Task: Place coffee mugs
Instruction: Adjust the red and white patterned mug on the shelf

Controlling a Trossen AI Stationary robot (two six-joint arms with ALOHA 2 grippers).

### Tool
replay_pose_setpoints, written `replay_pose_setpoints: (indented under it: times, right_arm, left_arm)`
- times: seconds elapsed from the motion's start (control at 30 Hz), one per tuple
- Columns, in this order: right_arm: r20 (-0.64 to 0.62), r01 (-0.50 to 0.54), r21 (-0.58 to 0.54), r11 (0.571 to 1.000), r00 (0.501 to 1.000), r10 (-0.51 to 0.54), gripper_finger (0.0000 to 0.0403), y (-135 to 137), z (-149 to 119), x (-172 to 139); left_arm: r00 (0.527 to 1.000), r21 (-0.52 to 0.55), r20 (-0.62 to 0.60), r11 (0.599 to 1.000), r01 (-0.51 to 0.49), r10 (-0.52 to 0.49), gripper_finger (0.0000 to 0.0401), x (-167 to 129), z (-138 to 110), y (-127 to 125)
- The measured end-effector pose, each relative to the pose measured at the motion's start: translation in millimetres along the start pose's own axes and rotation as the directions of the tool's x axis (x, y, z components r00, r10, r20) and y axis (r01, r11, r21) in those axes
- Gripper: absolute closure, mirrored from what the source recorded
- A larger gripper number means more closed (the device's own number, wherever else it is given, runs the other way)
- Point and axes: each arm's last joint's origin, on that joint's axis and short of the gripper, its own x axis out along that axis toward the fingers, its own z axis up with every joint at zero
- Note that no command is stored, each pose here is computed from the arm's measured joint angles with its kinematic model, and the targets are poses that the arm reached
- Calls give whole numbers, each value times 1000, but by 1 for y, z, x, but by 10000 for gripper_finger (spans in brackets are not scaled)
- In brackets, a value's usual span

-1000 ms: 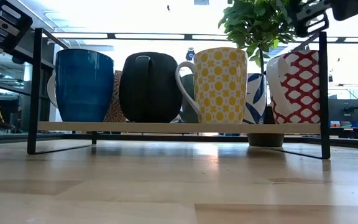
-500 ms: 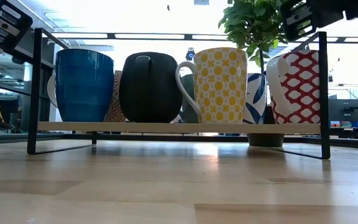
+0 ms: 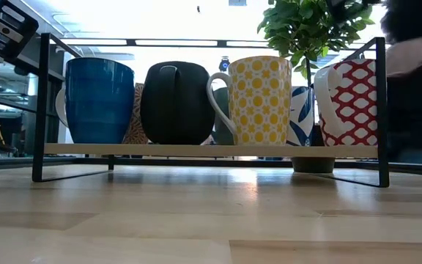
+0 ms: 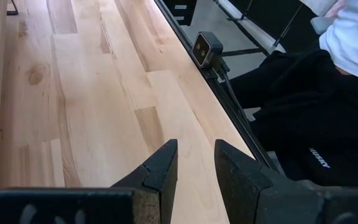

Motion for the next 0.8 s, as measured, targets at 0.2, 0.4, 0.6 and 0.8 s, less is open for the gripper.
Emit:
replay_pose_setpoints:
  times: [0.2, 0.4, 0.6, 0.8]
  right_arm:
    - [-254, 193, 21, 981, 950, -181, 308, -2, 49, -38]
    - [-352, 291, 148, 945, 909, -225, 308, -5, 65, -62]
    - [-426, 384, 161, 909, 858, -287, 308, -14, 58, -54]
    - [-517, 413, 137, 900, 805, -290, 308, -32, 50, -39]
  left_arm:
    - [1000, 0, 0, 1000, 0, 0, 307, 0, 0, 0]
    - [1000, 0, 0, 1000, 0, 0, 307, 0, 0, 0]
    - [1000, 0, 0, 1000, 0, 0, 307, 0, 0, 0]
    - [1000, 0, 1, 1000, 0, 0, 307, 0, 0, 0]
